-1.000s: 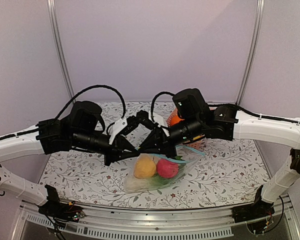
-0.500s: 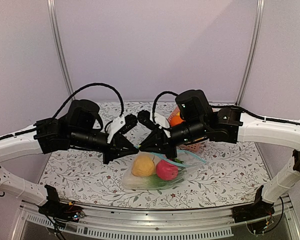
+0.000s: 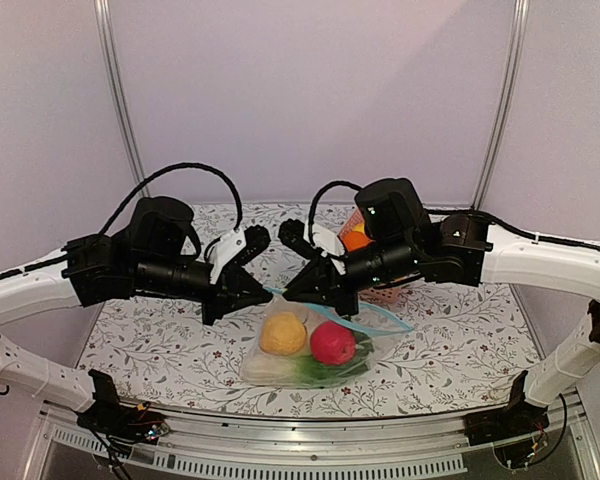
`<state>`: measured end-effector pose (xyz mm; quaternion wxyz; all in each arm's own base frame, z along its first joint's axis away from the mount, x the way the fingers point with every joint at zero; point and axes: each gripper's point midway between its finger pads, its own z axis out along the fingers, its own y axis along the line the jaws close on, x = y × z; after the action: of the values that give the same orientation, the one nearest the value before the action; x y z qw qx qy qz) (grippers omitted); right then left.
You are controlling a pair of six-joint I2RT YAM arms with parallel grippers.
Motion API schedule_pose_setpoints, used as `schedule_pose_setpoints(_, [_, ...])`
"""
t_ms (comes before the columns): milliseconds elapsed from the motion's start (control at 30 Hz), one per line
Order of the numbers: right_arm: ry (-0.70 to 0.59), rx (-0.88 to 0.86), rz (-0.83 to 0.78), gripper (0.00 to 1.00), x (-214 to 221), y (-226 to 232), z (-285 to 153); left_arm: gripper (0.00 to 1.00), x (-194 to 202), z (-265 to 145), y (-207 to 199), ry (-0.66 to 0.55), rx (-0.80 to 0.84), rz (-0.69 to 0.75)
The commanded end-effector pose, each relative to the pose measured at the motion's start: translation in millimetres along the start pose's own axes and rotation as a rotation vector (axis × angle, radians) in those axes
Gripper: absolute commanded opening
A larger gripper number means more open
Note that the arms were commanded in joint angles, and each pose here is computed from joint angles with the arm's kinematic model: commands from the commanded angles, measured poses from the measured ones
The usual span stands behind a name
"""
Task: Place the food in the zip-top bag and seal the zipper
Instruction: Zip the zipper on the zipper food storage bag.
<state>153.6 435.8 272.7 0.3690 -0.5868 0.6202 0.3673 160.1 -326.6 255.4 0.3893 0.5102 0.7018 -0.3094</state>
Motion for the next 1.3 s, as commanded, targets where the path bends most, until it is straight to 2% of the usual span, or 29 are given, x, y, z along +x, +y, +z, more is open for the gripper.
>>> schedule_pose_setpoints(0, [0.121,0.030,0.043,0.00,31.4,2.7,-21.2,0.00,10.2,-19.4,30.9,0.059,-0.145,-0.016])
schedule_pose_setpoints(233, [0.140,0.053,0.062,0.00,37.8,1.2,-25.9,0.00,16.5,-22.0,40.2,0.086,-0.197,-0.008])
schedule_pose_setpoints(433, [0.137,0.044,0.076,0.00,36.6,2.4,-24.4,0.00,14.0,-19.5,33.1,0.070,-0.152,-0.017])
schedule_pose_setpoints(467, [0.132,0.036,0.077,0.00,34.5,3.2,-23.5,0.05,11.9,-18.2,29.5,0.060,-0.129,-0.021])
schedule_pose_setpoints(500, [0.125,0.027,0.081,0.00,32.3,4.1,-22.6,0.19,9.5,-17.7,25.9,0.050,-0.107,-0.025])
schedule_pose_setpoints(567, [0.119,0.010,0.089,0.00,29.0,5.5,-19.9,0.55,5.2,-16.6,20.3,0.031,-0.073,-0.032])
schedule_pose_setpoints(633, [0.117,0.000,0.092,0.00,27.6,5.7,-17.3,0.84,0.9,-16.0,15.9,0.011,-0.046,-0.036])
schedule_pose_setpoints(733, [0.118,-0.012,0.095,0.00,28.2,6.2,-12.9,0.94,-2.1,-13.6,12.1,-0.006,-0.019,-0.035])
schedule_pose_setpoints(967, [0.104,-0.030,0.093,0.00,24.2,8.7,-12.2,0.94,-5.6,1.4,2.4,-0.007,0.070,-0.047])
schedule_pose_setpoints(1267, [0.095,-0.039,0.099,0.00,22.0,11.2,-14.5,0.66,-15.5,12.6,-2.1,-0.018,0.127,-0.052])
